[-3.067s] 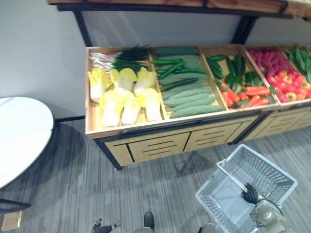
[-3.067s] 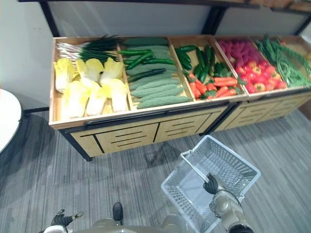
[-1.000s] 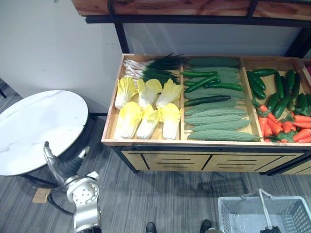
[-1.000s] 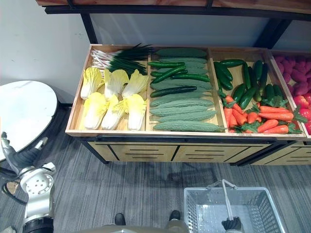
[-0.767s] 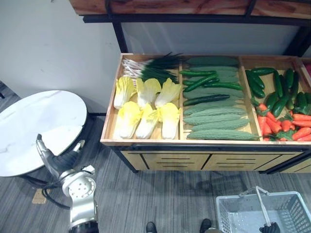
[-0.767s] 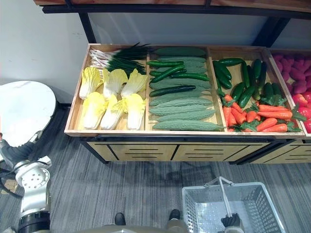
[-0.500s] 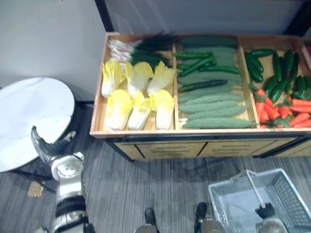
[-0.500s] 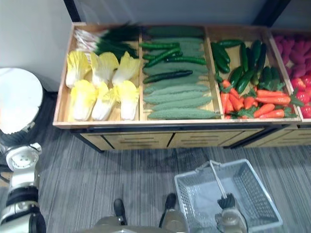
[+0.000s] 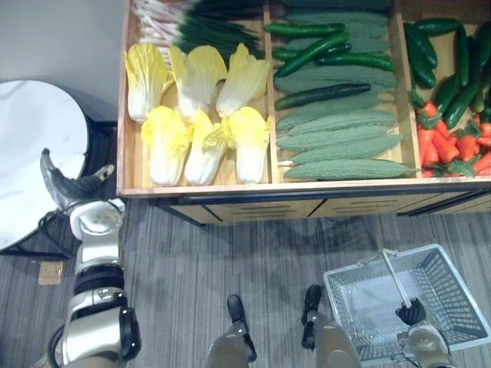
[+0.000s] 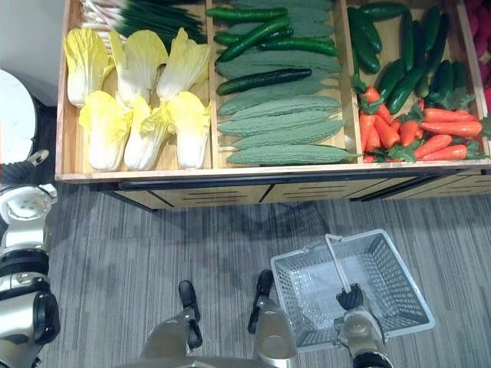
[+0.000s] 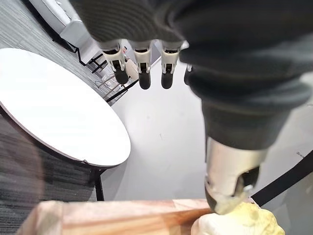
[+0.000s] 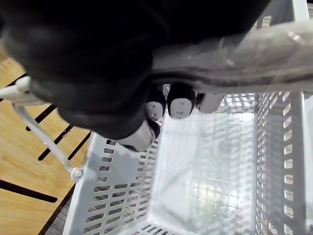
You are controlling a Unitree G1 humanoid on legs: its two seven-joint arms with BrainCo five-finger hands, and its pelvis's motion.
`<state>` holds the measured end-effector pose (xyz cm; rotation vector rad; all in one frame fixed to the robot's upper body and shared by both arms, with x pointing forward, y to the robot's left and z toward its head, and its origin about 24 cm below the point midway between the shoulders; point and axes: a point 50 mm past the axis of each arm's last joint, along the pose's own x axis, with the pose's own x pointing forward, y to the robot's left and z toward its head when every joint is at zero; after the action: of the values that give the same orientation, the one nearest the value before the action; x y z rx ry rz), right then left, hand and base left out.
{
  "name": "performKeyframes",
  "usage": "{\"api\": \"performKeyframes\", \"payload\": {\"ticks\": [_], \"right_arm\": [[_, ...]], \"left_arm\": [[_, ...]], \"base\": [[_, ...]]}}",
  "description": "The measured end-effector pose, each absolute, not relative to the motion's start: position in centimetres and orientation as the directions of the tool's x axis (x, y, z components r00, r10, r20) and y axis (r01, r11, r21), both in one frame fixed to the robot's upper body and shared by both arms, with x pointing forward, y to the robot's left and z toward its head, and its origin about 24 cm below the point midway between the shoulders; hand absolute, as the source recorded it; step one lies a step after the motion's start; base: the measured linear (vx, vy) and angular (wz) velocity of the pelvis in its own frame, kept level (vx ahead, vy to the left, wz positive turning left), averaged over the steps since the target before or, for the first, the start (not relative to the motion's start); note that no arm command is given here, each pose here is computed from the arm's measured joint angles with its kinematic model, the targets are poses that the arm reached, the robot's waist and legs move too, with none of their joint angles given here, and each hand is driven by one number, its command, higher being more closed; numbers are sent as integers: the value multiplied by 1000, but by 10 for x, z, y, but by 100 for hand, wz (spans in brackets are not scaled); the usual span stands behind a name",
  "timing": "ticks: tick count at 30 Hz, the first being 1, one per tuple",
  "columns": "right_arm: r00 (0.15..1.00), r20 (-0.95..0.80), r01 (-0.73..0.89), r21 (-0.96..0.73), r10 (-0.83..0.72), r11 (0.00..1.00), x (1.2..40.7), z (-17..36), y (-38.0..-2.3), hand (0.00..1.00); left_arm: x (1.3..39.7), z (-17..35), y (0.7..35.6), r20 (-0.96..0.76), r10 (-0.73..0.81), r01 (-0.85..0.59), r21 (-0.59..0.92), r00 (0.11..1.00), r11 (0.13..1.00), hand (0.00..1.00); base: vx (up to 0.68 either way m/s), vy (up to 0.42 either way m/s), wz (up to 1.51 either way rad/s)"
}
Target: Pick vegetable in the basket
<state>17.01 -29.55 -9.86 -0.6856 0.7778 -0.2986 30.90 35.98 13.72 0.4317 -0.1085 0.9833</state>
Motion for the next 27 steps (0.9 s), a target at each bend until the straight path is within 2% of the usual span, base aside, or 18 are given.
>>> {"api": "performKeyframes", "payload": {"ticks": [8, 18, 27], "right_arm": [[722, -518, -4, -666, -459, 746, 182, -95, -288, 100], [729, -508, 17, -656, -458, 755, 187, -92, -287, 100], [741, -494, 27, -655, -455, 755, 194, -89, -286, 100]], "left_arm": [[320, 148, 347, 334, 733, -802, 337, 592, 494, 0], [323, 151, 341, 356, 709, -791, 337, 609, 510, 0], [325, 137, 333, 310, 712, -773, 340, 630, 536, 0]], "base": [[17, -10, -12], [-5, -9, -10], [4, -8, -8]]}}
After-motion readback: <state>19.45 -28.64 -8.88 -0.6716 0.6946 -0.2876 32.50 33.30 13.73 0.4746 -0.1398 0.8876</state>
